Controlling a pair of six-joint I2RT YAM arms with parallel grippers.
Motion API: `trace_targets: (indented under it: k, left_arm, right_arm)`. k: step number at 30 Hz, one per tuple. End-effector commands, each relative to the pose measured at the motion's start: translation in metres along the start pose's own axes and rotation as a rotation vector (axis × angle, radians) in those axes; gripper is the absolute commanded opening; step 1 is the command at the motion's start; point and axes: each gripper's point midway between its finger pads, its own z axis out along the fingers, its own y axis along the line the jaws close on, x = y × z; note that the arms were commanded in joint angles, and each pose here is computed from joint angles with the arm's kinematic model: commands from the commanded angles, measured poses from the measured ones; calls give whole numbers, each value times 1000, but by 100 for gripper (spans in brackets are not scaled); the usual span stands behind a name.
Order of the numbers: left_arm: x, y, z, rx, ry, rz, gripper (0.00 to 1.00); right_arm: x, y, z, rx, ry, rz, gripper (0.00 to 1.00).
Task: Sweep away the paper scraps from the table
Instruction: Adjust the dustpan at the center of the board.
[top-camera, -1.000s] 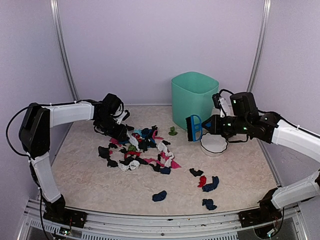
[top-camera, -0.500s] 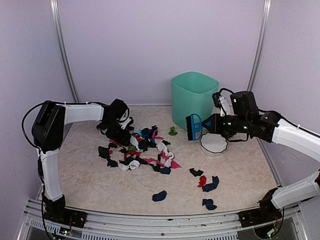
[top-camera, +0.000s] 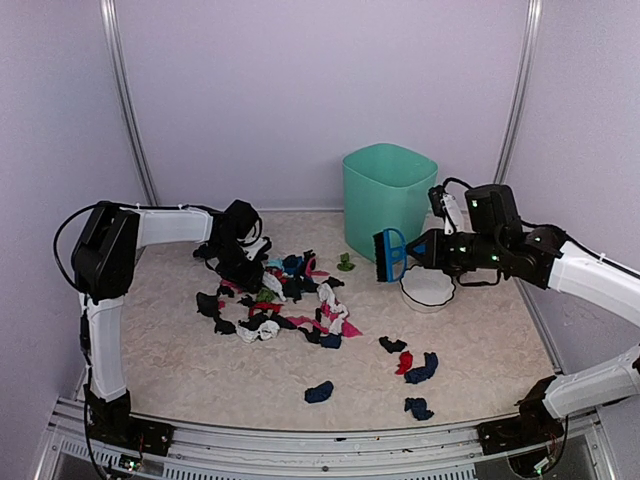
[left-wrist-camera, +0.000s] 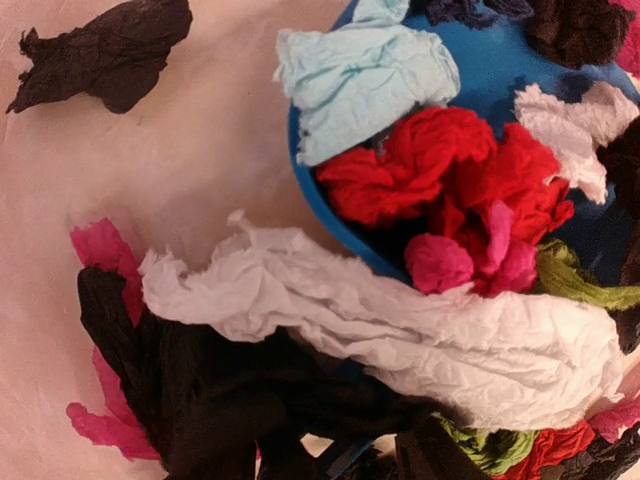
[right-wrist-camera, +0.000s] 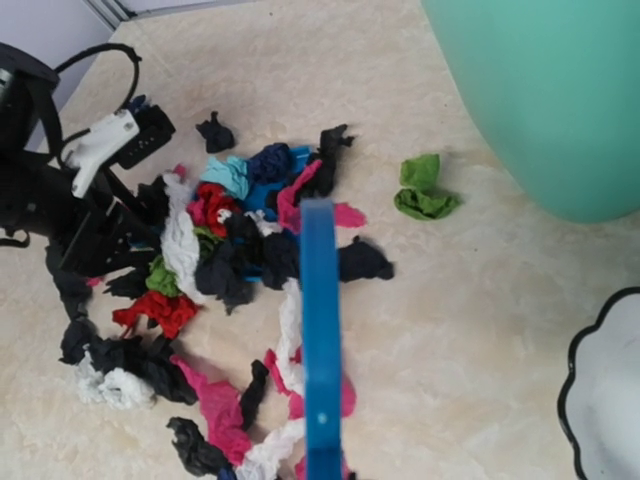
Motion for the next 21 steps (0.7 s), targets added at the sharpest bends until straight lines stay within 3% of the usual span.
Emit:
trace_targets:
  k: [1,7,11,14,18,21]
  left_arm:
    - [-2,-20,-1,58,-2,21,41]
    - [14,-43,7,81,35,40,41]
    - [18,-54,8,93,34,35,60]
    - [16,-59,5,101,15,30,65]
    - [12,-67,-1,117,-14,31,65]
    - [10,-73,-5,147,-31,25,51]
  right_arm:
    - [-5,-1,-10,-11,-42,17,0]
    - [-2,-1,-14,-21,-50,24,0]
    - [0,-1,-17,-27,-54,25,0]
    - [2,0,-20,-35,-57,28,0]
    - [5,-1,-24,-39,-62,35,0]
    - [6,-2,-28,-36,-64,35,0]
